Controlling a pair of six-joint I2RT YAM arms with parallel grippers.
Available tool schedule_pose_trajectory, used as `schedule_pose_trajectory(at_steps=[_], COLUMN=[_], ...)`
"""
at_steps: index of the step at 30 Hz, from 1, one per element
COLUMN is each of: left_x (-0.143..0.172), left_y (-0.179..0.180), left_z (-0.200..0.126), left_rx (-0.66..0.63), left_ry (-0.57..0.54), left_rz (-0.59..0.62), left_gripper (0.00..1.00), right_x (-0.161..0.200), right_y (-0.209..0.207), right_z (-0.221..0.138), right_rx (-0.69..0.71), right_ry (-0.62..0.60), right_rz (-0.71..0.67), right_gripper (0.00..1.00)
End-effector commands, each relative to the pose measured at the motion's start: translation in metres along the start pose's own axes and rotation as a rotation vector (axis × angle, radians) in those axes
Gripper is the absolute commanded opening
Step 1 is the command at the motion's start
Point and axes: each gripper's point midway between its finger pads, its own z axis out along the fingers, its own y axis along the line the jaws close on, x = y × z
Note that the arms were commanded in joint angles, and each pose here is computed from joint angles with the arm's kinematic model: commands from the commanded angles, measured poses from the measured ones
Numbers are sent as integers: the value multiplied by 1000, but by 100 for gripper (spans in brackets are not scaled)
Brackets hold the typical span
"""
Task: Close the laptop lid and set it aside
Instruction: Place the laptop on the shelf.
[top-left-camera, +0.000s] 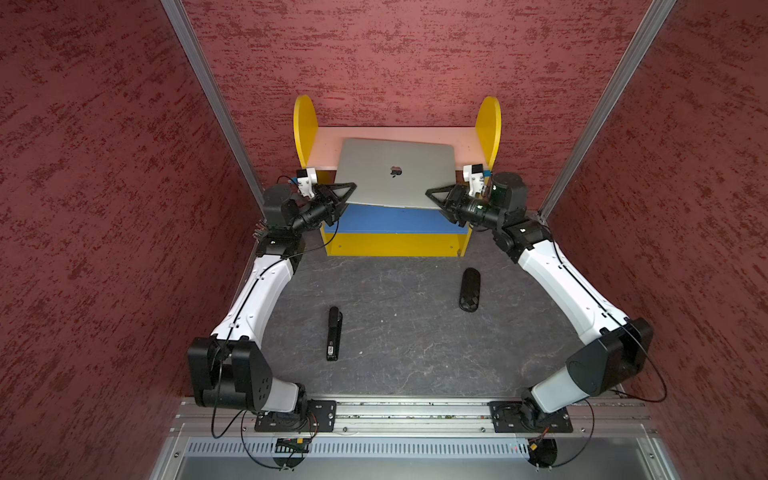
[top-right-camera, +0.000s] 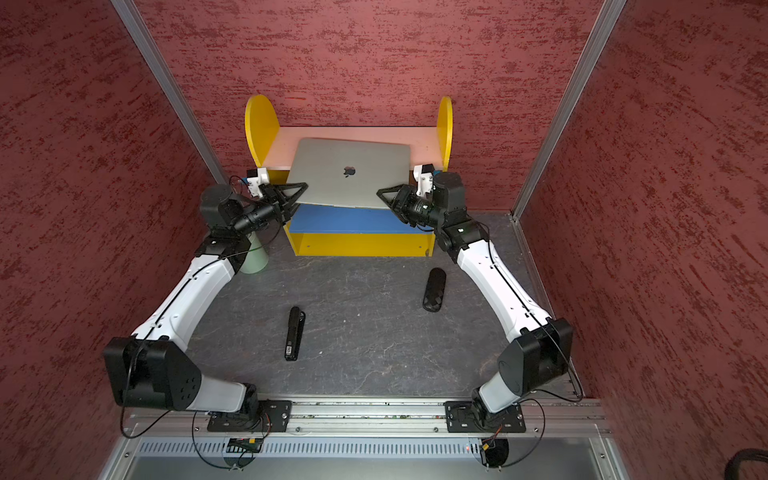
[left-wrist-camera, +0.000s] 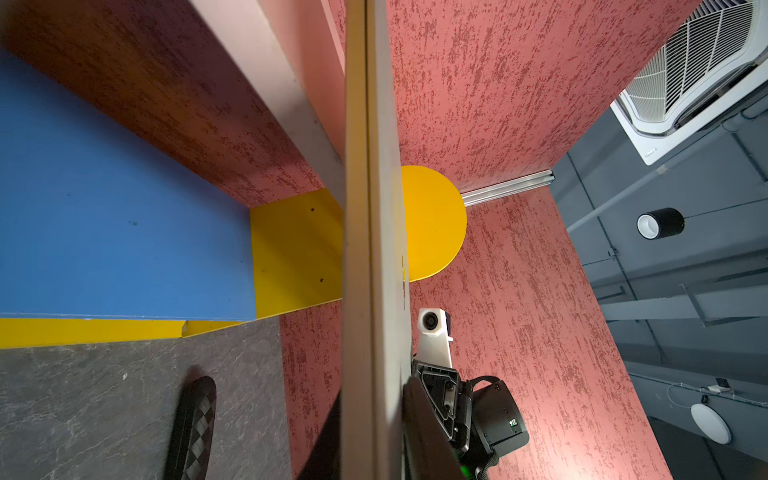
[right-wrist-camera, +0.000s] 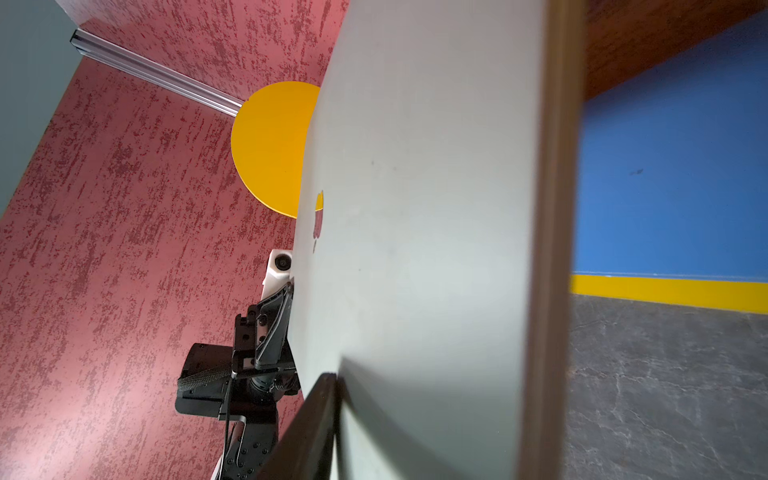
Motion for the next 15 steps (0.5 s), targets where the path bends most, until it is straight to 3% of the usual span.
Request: schedule_pose_trajectory(at_steps=[1, 15], left_x=[38, 13], left_y=[-46, -34], left_z=[11, 35], left_rx=[140, 128], left_ry=[169, 162], left_rz=[160, 123], left_gripper=[21, 24], right_x=[38, 6], right_y=[33, 24], right_z=[14, 32], right_rx=[-125, -94], right_ry=[178, 159], right_rz=[-94, -63], right_gripper=[41, 46])
